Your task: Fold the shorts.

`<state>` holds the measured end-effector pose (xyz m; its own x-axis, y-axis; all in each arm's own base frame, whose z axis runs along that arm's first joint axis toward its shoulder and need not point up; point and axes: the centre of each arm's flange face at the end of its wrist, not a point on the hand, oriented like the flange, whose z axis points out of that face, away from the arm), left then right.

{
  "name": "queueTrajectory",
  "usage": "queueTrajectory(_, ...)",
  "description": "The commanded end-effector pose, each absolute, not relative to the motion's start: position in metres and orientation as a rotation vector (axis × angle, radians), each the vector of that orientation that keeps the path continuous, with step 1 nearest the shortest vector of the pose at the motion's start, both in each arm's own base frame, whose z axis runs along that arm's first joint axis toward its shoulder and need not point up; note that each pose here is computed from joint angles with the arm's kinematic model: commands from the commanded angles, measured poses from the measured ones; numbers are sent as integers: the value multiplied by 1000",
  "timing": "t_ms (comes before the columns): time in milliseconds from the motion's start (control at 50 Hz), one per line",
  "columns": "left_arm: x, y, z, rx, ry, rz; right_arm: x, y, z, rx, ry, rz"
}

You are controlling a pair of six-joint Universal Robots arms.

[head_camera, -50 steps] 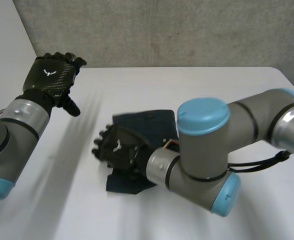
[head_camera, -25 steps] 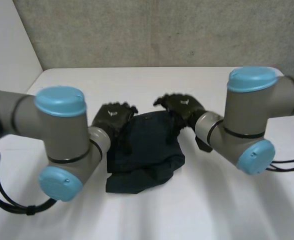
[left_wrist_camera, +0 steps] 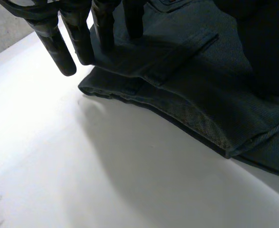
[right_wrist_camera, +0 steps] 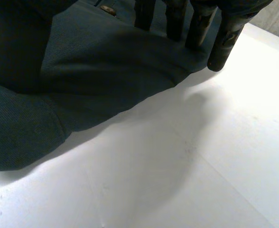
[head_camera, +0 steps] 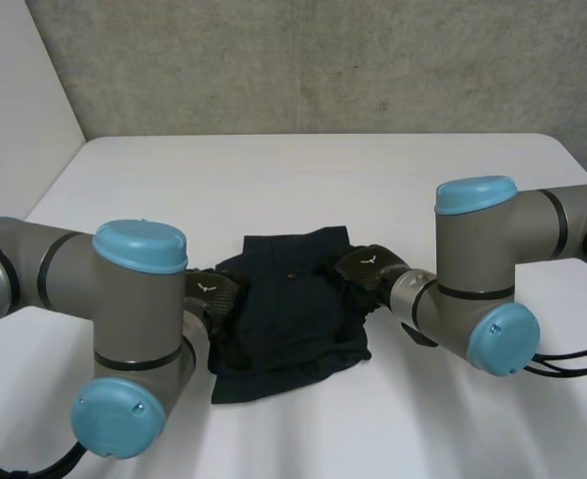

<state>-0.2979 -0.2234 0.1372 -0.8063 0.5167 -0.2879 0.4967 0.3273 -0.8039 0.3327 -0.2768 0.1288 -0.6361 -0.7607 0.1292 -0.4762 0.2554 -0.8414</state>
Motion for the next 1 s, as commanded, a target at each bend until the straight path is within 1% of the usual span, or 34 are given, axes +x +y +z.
queueTrajectory(20, -298, -223, 184, -915, -2424, 1688, 332, -280, 162, -1104, 2118, -1520)
queueTrajectory(40, -298, -223, 208, -875, -2359, 1769, 331, -280, 179, -1080, 2072, -1603)
queueTrajectory(80, -296, -223, 234, -827, -2288, 1852, 328, -282, 201, -1052, 2016, -1706)
queueTrajectory(100, -295, -223, 247, -807, -2250, 1888, 322, -285, 225, -999, 1966, -1821)
queueTrajectory(120, -292, -221, 276, -761, -2160, 1966, 318, -287, 239, -957, 1946, -1883)
queueTrajectory(140, -289, -220, 291, -741, -2111, 2006, 313, -289, 251, -916, 1926, -1941)
queueTrajectory(160, -286, -219, 306, -717, -2066, 2049, 309, -289, 264, -874, 1908, -1994)
queueTrajectory(180, -282, -219, 323, -692, -2016, 2091, 298, -289, 290, -780, 1880, -2095)
queueTrajectory(200, -273, -221, 347, -650, -1946, 2152, 292, -288, 303, -736, 1877, -2138)
queueTrajectory(240, -262, -222, 366, -611, -1911, 2191, 274, -284, 330, -644, 1897, -2230)
queueTrajectory(260, -256, -224, 373, -588, -1909, 2202, 267, -282, 338, -617, 1910, -2252)
queueTrajectory(280, -243, -227, 385, -534, -1925, 2212, 261, -281, 345, -595, 1928, -2266)
queueTrajectory(300, -237, -228, 389, -512, -1941, 2206, 255, -281, 349, -580, 1950, -2271)
queueTrajectory(320, -233, -229, 392, -489, -1962, 2195, 246, -280, 353, -570, 2000, -2254)
queueTrajectory(360, -222, -231, 397, -435, -2028, 2150, 240, -280, 352, -575, 2047, -2220)
queueTrajectory(420, -217, -228, 393, -428, -2099, 2071, 237, -277, 353, -589, 2081, -2173)
queueTrajectory(580, -217, -230, 383, -433, -2121, 2044, 236, -271, 356, -595, 2068, -2175)
queueTrajectory(720, -220, -229, 380, -445, -2078, 2073, 236, -270, 351, -615, 2091, -2167)
queueTrajectory(1000, -223, -238, 370, -436, -2044, 2114, 236, -270, 344, -617, 2090, -2166)
